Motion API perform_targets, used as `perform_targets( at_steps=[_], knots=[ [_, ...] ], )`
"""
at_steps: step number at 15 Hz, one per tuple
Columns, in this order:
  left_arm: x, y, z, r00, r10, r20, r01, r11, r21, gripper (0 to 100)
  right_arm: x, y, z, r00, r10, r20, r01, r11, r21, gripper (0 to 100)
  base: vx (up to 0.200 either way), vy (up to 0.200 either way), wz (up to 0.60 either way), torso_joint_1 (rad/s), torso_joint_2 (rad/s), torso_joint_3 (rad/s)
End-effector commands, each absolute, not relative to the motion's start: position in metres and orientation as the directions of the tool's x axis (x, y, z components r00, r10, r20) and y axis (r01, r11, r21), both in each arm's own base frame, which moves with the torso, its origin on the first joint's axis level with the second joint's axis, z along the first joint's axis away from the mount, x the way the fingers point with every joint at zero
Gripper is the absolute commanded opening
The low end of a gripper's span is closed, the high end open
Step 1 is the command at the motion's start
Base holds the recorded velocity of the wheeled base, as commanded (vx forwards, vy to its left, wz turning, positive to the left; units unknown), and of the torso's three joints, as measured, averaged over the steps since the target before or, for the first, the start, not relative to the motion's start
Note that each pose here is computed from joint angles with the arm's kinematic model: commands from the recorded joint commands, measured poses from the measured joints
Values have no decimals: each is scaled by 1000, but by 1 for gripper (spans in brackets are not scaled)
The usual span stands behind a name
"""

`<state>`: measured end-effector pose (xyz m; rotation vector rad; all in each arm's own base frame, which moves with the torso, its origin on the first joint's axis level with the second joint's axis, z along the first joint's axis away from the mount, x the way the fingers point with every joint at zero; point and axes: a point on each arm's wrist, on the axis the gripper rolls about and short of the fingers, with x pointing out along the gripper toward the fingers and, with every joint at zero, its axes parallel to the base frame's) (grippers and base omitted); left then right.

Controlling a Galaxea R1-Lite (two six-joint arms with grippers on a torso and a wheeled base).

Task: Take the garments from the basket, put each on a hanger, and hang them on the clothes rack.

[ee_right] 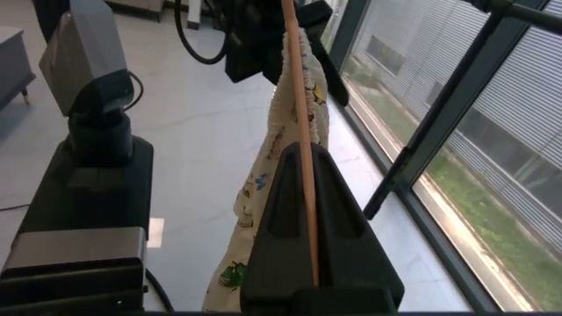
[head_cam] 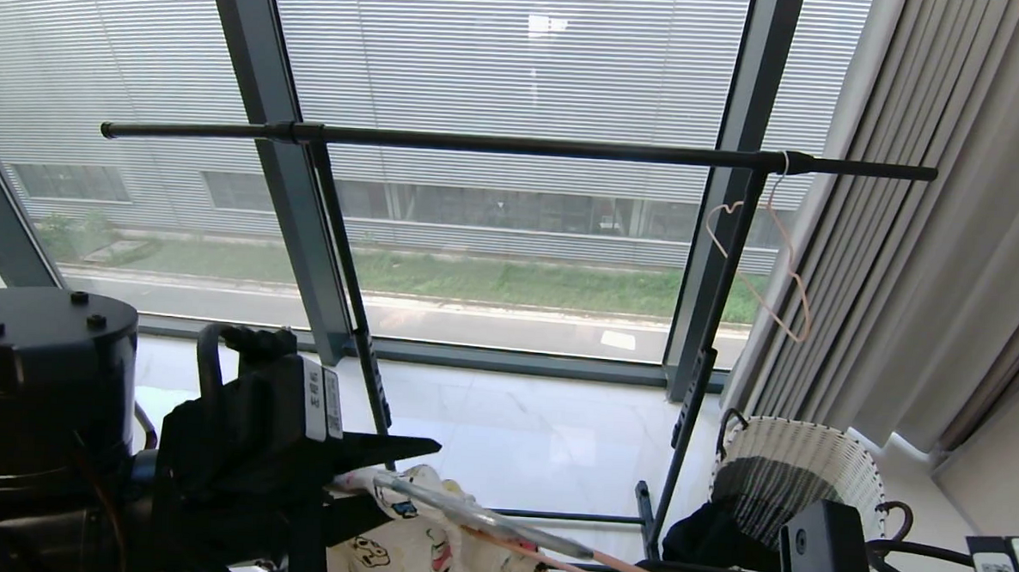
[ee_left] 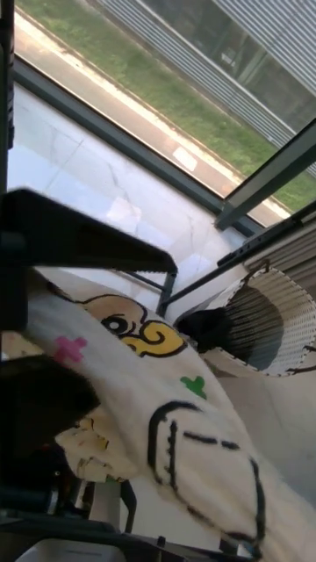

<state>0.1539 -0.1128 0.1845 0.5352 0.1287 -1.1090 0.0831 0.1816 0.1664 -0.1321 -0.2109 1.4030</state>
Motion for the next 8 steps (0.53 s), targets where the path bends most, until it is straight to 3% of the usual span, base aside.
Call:
perform_targets(
  at_steps=[1, 4, 5, 8],
  knots=[
    [153, -114, 185, 450, -821, -351, 877, 332, 347, 0, 83, 182, 166, 150, 986, 67, -963, 161, -216, 0, 0, 0, 0, 0, 0, 0],
    [152, -115, 186, 441, -826, -351, 882, 326, 340, 0, 83, 180, 164, 161, 985, 57, -960, 170, -221, 0, 0, 0, 0, 0, 0, 0],
    [153, -116, 185, 441, -826, -351, 882, 327, 338, 0, 84, 179, 163, 166, 985, 54, -956, 174, -238, 100, 0, 0, 0, 0, 0, 0],
    [153, -114, 185, 449, -821, -354, 881, 341, 327, 0, 89, 177, 161, 193, 980, 47, -950, 199, -239, 100, 0, 0, 0, 0, 0, 0]
  ],
)
